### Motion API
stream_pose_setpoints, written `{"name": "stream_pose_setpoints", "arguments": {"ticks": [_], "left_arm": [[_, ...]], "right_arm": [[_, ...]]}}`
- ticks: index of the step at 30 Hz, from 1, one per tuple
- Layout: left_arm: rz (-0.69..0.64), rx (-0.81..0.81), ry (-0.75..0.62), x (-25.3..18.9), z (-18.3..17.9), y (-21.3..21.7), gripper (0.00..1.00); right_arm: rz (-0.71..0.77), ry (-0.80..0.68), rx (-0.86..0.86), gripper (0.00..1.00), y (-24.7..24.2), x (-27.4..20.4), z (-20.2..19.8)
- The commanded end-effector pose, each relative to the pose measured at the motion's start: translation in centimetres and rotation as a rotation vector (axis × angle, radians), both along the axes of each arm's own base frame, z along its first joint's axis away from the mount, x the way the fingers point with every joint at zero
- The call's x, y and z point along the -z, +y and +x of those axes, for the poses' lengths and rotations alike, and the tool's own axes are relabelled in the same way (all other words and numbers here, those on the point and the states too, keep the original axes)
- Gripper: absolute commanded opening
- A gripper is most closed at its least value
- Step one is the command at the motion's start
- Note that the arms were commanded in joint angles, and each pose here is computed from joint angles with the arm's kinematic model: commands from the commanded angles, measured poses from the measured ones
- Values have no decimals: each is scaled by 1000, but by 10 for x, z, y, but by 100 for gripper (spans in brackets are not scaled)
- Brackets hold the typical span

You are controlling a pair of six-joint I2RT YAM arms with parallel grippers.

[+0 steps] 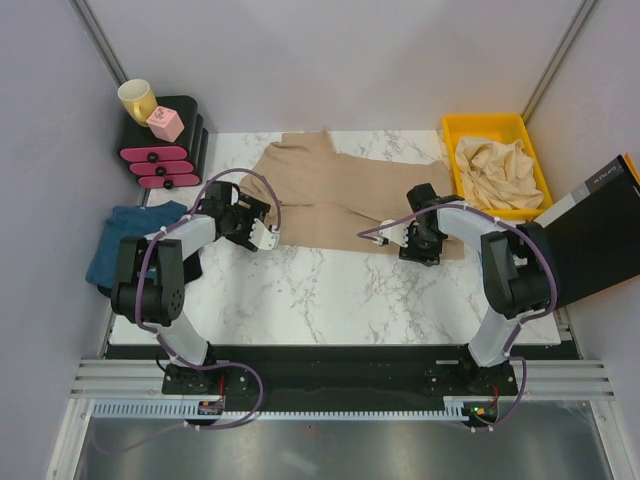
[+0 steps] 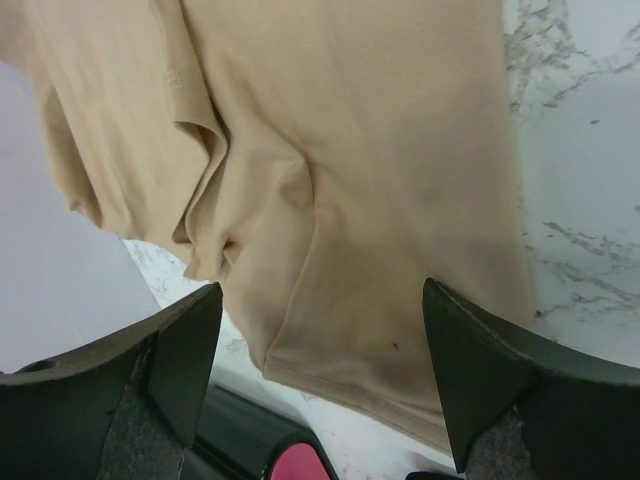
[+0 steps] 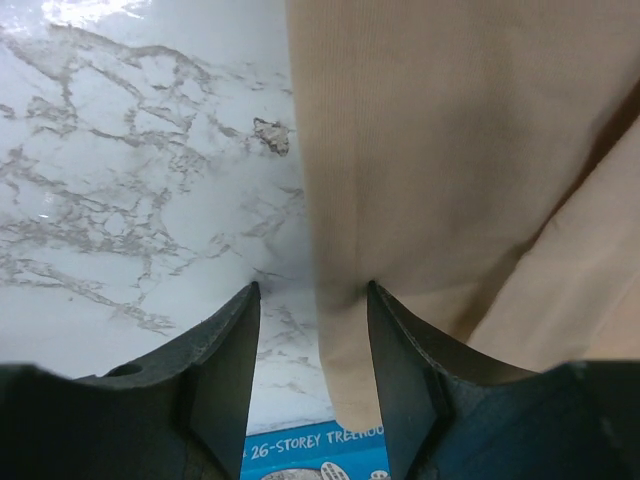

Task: Fold and stack the t-shirts
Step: Fold the tshirt

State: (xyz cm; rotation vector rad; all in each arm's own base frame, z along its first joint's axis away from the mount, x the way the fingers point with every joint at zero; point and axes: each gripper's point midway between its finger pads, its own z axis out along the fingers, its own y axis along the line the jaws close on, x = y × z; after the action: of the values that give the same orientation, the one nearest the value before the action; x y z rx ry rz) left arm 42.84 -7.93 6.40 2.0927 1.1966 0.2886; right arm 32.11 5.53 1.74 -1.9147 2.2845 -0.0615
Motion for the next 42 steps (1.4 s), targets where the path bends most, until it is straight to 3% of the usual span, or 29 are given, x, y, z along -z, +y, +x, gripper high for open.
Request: {"name": "stream_pose_setpoints", "arguments": {"ticks": [1, 6, 12, 15, 23, 28, 34, 42], "left_arm": [[31, 48, -10, -6, 3, -4, 88], [46, 49, 113, -4, -20, 0, 86], [-40, -93, 36, -60, 2, 4, 84], [-72, -123, 86, -74, -9, 5, 84], [39, -36, 367, -33, -85, 10, 82], [45, -63, 441, -18, -100, 8, 81], [53, -226, 393, 16, -62, 14, 73], [48, -278, 313, 35, -32, 15, 70]], "right_arm": [[26, -50, 1, 54, 9, -3, 24], [22, -59, -3, 54, 9, -5, 29], [14, -71, -7, 56, 5, -9, 27], [10, -67, -9, 56, 4, -9, 24], [7, -70, -9, 56, 5, -9, 28], [4, -71, -18, 56, 5, -9, 28], [14, -69, -5, 56, 7, -7, 32], [4, -56, -4, 56, 4, 1, 30]]}}
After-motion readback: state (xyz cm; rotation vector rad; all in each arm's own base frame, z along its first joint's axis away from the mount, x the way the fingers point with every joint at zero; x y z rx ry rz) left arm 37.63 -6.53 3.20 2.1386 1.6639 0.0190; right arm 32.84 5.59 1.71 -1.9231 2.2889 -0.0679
